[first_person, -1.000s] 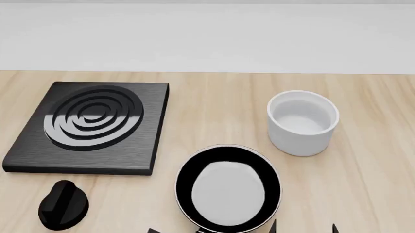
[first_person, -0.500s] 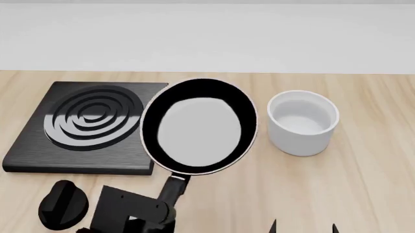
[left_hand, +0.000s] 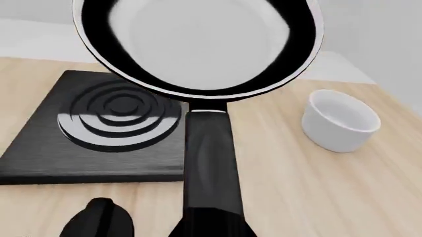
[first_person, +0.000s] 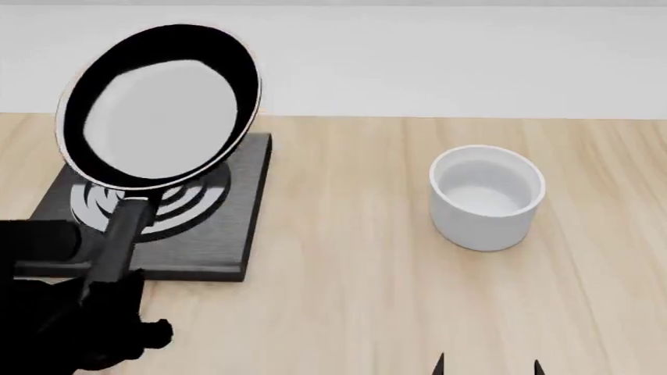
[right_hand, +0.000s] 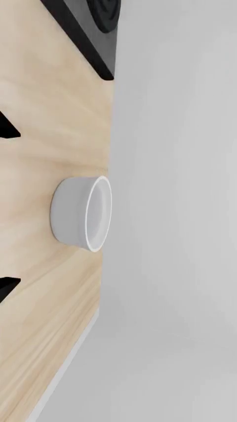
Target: Put the frying pan on the cabinet shelf.
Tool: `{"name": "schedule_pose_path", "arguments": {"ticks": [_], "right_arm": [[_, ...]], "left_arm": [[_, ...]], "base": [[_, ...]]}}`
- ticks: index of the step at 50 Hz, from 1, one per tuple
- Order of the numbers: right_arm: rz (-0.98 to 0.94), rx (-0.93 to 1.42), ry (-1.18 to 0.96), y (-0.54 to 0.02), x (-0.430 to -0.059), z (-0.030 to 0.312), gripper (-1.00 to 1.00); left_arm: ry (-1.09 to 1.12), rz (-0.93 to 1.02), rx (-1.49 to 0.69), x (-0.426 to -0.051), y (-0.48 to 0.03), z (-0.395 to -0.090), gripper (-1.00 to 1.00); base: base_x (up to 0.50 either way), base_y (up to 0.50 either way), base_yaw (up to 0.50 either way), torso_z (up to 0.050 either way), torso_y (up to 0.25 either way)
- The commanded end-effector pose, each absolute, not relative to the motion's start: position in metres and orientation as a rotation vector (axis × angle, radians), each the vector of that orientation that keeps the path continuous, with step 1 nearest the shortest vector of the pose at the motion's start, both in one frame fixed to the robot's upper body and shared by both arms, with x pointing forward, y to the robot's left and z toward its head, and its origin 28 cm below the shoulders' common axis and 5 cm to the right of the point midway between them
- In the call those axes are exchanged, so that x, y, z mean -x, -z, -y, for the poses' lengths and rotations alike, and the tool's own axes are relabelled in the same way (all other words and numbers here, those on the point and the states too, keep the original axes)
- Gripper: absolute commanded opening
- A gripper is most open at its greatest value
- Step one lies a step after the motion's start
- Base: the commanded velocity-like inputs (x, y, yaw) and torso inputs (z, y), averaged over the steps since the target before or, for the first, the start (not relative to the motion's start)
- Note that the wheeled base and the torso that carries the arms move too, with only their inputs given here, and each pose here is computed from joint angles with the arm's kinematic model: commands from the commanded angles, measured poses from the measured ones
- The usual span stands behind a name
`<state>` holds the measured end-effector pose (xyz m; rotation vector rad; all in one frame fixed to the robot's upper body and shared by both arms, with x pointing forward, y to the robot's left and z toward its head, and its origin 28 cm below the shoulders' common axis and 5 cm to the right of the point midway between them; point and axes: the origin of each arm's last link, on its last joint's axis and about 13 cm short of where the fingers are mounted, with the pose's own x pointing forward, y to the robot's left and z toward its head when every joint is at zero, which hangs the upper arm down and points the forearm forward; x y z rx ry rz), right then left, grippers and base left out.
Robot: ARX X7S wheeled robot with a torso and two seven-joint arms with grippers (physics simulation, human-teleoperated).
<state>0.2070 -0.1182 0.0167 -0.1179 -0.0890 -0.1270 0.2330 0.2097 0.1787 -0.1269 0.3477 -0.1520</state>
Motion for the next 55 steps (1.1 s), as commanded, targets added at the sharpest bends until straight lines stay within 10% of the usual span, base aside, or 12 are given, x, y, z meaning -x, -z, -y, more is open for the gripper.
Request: {"name": "schedule_pose_path", "arguments": {"ticks": [1,37,55], "right_arm": [[0.088,0.118,0.127,-0.016,-0.207,0.118,1.0],[0.088,0.118,0.127,-0.016,-0.207,0.118,1.0],[0.088,0.118,0.127,-0.016,-0.207,0.118,1.0]], "left_arm": [[0.028,-0.221,0.158,-0.224,-0.221,-0.254,-1.0],[-0.409,-0.244,0.246,-0.209,-0.298,-0.375,-1.0],[-0.553,-0.325,0.409,-0.259,-0.305,-0.415,-1.0]], "base": [[0.0,0.0,0.0,0.015,0.0],[0.0,0.0,0.0,0.0,0.002],[0.0,0.0,0.0,0.001,0.002]]}}
